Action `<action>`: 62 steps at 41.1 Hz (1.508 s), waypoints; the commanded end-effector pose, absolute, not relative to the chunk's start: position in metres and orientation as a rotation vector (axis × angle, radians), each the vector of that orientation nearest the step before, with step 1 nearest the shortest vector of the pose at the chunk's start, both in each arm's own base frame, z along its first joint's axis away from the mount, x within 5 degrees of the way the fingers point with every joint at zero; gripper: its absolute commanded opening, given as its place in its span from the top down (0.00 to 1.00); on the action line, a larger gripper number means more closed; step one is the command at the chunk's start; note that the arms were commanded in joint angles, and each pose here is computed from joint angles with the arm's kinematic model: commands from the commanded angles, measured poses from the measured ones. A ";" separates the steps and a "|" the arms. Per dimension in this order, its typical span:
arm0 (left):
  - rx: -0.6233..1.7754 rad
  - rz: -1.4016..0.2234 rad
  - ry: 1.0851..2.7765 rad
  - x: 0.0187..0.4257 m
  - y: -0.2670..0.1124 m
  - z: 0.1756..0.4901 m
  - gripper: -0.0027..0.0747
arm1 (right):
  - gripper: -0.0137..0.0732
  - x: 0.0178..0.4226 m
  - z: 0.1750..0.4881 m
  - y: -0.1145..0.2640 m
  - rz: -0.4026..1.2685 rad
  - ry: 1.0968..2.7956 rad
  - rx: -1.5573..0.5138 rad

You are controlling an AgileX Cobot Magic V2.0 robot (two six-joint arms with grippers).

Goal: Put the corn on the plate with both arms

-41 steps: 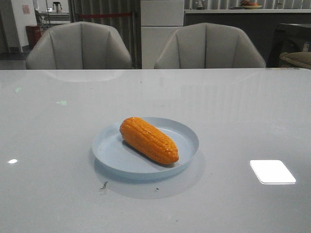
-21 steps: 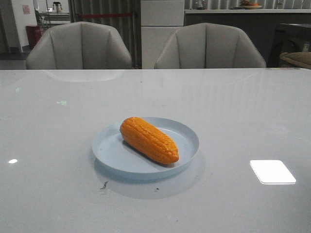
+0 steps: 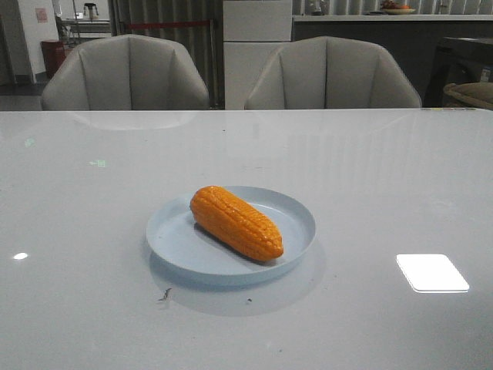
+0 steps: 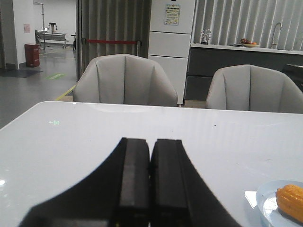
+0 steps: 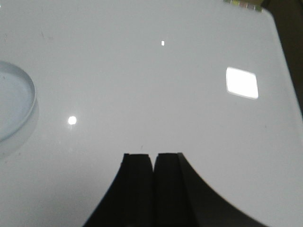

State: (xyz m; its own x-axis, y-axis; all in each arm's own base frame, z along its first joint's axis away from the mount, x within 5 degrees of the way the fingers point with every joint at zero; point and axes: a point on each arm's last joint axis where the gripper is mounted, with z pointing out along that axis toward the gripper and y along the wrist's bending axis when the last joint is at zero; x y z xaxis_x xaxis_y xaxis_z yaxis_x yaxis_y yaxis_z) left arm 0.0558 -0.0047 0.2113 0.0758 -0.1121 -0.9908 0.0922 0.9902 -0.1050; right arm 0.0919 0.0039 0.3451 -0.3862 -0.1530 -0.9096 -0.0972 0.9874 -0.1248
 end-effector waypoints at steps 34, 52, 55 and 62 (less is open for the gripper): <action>-0.033 -0.163 1.387 0.054 -0.004 0.219 0.85 | 0.81 0.053 0.215 0.006 0.070 1.419 -0.089; -0.033 -0.163 1.387 0.054 -0.004 0.219 0.85 | 0.81 0.053 0.215 0.005 0.056 1.419 -0.077; -0.033 -0.163 1.387 0.054 -0.004 0.219 0.85 | 0.81 0.053 0.215 0.004 0.041 1.420 -0.064; -0.033 -0.163 1.387 0.054 -0.004 0.219 0.85 | 0.81 0.053 0.215 0.003 0.031 1.420 -0.056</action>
State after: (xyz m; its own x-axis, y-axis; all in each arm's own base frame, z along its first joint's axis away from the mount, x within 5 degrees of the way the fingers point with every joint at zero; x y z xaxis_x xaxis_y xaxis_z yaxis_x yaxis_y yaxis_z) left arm 0.0558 -0.0047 0.2113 0.0758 -0.1121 -0.9908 0.0922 0.9902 -0.1050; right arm 0.0568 0.0039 0.1991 0.0178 -0.0256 -0.9995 -0.0671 0.9974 -0.0268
